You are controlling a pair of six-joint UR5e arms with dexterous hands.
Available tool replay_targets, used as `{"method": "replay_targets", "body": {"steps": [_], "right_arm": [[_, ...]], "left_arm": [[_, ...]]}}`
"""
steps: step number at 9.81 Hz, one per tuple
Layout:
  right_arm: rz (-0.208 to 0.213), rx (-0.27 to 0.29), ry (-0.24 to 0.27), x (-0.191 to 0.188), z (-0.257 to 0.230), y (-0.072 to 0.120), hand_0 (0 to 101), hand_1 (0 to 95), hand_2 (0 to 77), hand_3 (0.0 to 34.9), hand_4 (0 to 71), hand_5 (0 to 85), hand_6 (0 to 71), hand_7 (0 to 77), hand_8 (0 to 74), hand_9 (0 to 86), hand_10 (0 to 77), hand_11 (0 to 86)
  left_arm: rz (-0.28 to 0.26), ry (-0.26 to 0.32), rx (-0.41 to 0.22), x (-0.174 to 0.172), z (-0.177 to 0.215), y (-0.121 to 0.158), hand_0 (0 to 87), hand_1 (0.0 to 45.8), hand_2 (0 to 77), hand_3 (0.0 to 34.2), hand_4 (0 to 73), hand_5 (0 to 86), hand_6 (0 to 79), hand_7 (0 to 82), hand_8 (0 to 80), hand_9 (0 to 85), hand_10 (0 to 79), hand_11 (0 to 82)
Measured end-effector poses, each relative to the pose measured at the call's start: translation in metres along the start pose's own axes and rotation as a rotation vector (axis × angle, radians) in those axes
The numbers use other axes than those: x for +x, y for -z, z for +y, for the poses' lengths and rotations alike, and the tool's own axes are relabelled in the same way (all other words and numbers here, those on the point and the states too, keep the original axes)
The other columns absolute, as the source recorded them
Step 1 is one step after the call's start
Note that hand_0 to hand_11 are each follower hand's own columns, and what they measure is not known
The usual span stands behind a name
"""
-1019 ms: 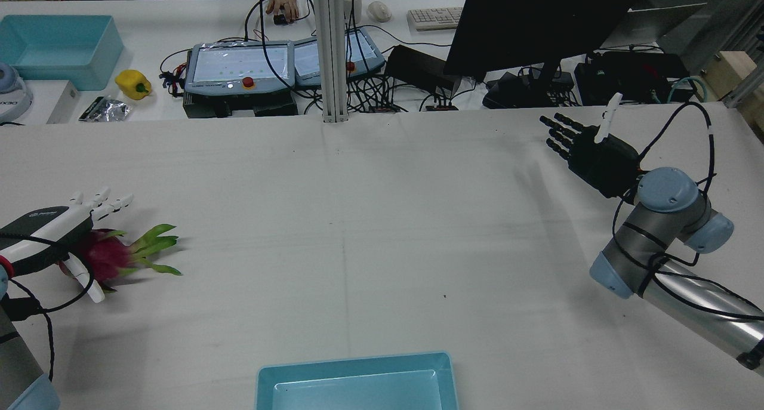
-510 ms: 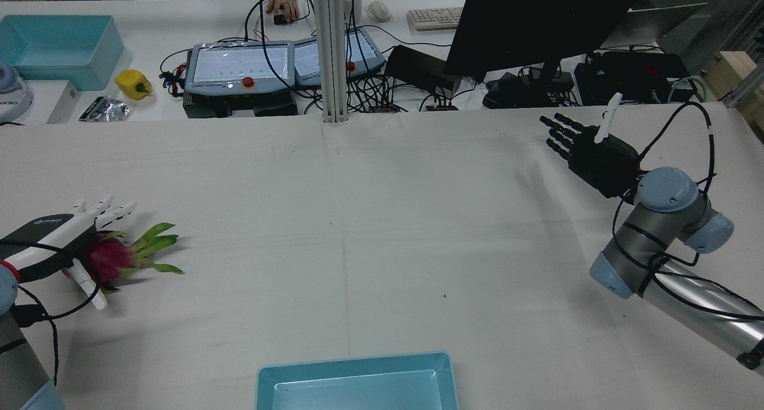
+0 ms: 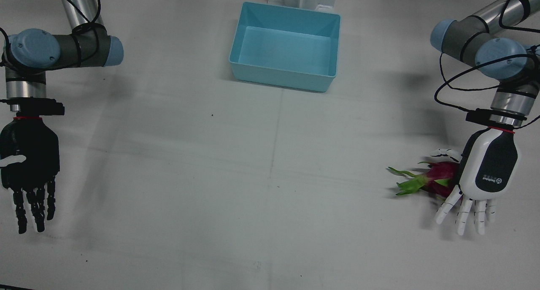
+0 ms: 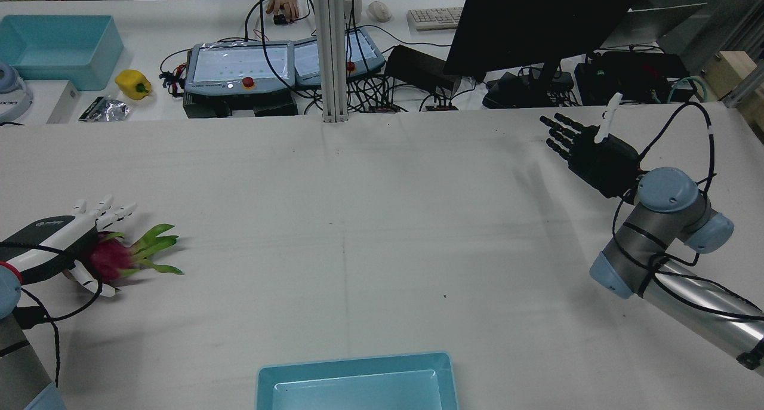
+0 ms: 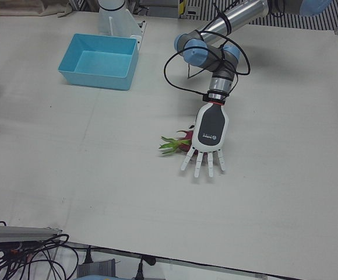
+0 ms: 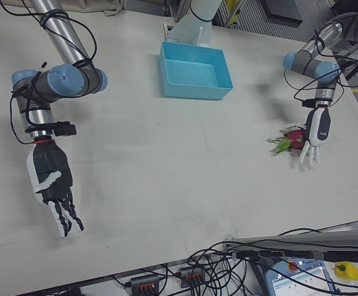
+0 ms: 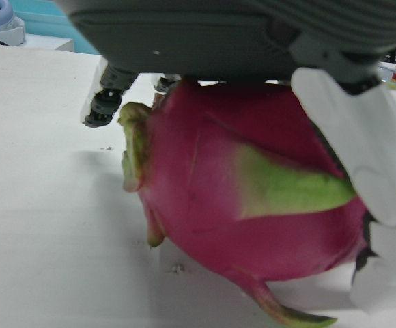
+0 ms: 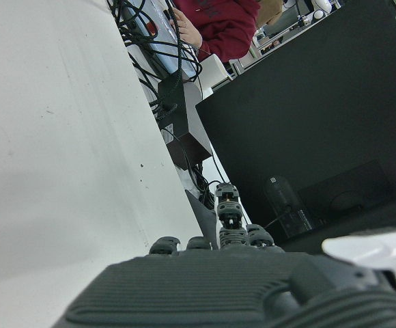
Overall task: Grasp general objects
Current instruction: 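Lower the left hand over the dragon fruit and position fingers around it, then close the left hand fingers around the dragon fruit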
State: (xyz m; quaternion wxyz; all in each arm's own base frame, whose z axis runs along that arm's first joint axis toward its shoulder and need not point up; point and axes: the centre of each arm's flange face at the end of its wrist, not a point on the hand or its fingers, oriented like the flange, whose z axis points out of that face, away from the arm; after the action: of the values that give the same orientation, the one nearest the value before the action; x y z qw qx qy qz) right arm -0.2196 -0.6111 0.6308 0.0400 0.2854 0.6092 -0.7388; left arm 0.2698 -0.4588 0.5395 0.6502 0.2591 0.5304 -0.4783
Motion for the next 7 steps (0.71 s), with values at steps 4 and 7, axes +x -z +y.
{"method": "replay_targets", "body": {"steps": [4,7], "right_arm": [[0.0,0.0,0.0,0.0,0.0,0.0,0,6.5,1.6,0.0,0.0,0.0,0.0,0.0,0.0,1.1,0.0,0.5],[0.0,0.0,0.0,0.0,0.0,0.0,0,6.5,1.6,0.0,0.0,0.0,0.0,0.0,0.0,1.1,0.0,1.1]], "left_arm": [[0.005,0.003,-0.002,0.0024,0.0009,0.0006,23.1,0.0,48.0,29.1,0.0,1.6,1.1,21.3,1.1,0.5,21.8,21.8],[0.007,0.003,-0.003,0.0028,0.0009,0.0005,5.8,0.0,52.4,26.6,0.0,1.6,1.1,21.3,1.1,1.1,21.8,24.0]]}}
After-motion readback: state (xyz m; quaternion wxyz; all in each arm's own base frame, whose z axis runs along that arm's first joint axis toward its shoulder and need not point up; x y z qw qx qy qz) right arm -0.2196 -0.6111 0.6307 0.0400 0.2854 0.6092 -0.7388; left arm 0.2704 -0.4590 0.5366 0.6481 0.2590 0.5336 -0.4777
